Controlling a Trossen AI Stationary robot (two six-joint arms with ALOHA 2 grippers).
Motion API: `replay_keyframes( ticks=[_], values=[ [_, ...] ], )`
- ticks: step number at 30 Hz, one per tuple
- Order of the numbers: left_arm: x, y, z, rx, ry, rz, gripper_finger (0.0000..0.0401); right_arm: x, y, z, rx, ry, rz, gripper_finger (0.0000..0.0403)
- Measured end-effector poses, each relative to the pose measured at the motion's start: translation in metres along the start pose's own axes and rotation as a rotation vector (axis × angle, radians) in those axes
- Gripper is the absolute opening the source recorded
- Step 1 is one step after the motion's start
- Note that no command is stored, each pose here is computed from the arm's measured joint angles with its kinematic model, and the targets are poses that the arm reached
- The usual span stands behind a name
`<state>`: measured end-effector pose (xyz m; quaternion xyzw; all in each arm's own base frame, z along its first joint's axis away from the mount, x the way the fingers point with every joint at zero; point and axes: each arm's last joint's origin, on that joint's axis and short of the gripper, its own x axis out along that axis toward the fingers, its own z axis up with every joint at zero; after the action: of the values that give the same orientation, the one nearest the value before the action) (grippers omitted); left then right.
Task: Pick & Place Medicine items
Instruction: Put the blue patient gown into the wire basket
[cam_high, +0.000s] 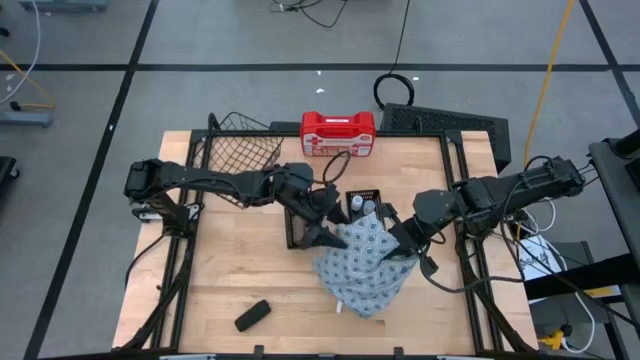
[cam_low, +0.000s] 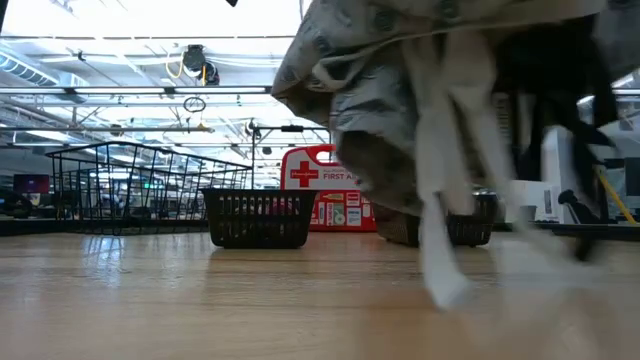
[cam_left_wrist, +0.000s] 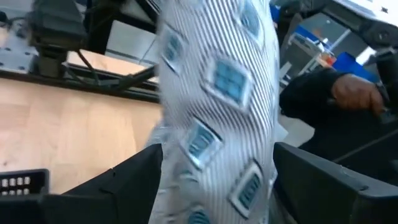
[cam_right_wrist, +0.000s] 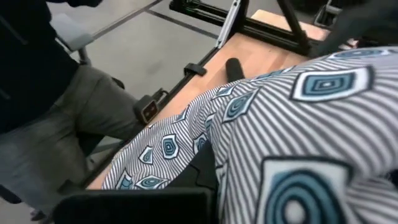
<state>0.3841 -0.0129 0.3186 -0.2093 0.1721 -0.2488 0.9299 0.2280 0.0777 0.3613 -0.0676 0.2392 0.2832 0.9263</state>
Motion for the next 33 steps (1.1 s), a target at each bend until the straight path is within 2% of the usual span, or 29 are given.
replay_keyframes(
  ticks=[9,15,23,27,31,33],
  values=[
    [0.012,-0.020,-0.010,0.070,0.039,-0.044,0.0312,-0.004,-0.016,0.006,-0.099,-0.082,-0.067,0.0004],
    [0.014,-0.021,-0.013,0.066,0.059,-0.015,0.0316,-0.006,-0.020,0.011,-0.184,-0.134,-0.101,0.0004],
    [0.015,-0.022,-0.013,0.088,0.046,0.020,0.0301,-0.006,-0.027,0.012,-0.192,-0.141,-0.127,0.0004],
    [0.017,-0.026,-0.015,0.131,0.051,0.012,0.0254,-0.006,-0.029,0.010,-0.185,-0.132,-0.131,0.0004],
    [0.021,-0.033,-0.019,0.210,0.060,-0.009,0.0160,-0.007,-0.031,0.008,-0.166,-0.117,-0.133,0.0004],
    [0.022,-0.035,-0.019,0.227,0.049,0.017,0.0110,-0.006,-0.031,0.008,-0.152,-0.114,-0.132,0.0004]
  ],
)
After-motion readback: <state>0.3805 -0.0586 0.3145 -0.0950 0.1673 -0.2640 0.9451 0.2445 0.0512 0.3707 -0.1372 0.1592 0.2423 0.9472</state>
